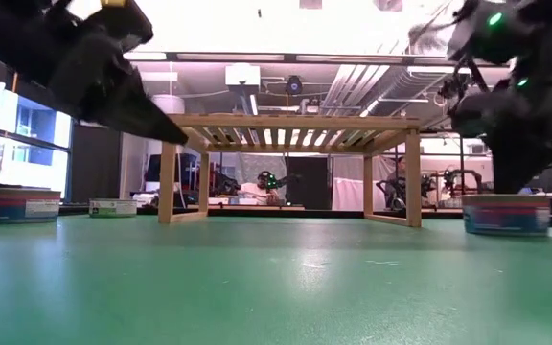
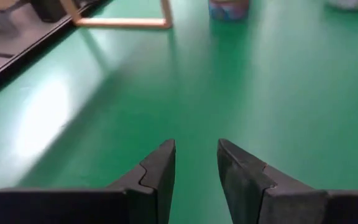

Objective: Stack canned seafood by type on shelf
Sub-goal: Move the top right blue tuna can to the center of the table, then put the center blue tuna can on the shelf aligned with the other blue tuna can

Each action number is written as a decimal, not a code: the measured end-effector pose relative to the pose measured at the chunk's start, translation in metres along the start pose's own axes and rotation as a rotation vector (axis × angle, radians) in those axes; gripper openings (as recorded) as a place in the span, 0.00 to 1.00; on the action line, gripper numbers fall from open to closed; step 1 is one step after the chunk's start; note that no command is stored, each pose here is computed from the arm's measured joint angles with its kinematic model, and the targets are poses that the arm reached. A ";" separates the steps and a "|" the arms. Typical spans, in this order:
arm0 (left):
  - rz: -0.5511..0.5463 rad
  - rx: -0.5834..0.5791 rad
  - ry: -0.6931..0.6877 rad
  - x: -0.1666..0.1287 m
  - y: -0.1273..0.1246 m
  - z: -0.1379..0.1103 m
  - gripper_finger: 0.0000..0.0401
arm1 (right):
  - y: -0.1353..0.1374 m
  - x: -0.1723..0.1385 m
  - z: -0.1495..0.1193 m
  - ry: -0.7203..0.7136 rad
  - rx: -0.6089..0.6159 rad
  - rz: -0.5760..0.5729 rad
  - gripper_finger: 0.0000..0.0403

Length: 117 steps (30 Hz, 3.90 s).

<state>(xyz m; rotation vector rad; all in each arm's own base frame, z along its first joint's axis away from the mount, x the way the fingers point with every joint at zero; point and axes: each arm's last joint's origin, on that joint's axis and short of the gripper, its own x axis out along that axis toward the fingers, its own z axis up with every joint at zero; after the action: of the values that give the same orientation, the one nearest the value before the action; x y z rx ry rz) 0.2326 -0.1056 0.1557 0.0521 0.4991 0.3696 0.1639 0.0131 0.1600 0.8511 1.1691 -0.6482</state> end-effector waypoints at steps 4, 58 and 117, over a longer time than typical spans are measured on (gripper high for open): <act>-0.048 -0.008 -0.027 -0.008 -0.011 0.007 0.27 | 0.029 0.002 -0.018 -0.062 -0.106 0.196 0.01; -0.060 -0.472 0.127 0.010 -0.064 -0.042 0.27 | 0.153 0.120 0.007 -0.648 -1.049 0.532 0.97; 0.043 -0.517 0.026 -0.055 -0.050 -0.039 0.27 | 0.233 -0.049 0.143 -0.988 -0.914 0.309 0.94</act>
<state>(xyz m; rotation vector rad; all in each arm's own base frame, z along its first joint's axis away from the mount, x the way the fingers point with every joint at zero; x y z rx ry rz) 0.1863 -0.1734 0.1397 -0.4429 0.4167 0.5323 0.4130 0.0181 0.2834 -0.1186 0.3080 -0.1552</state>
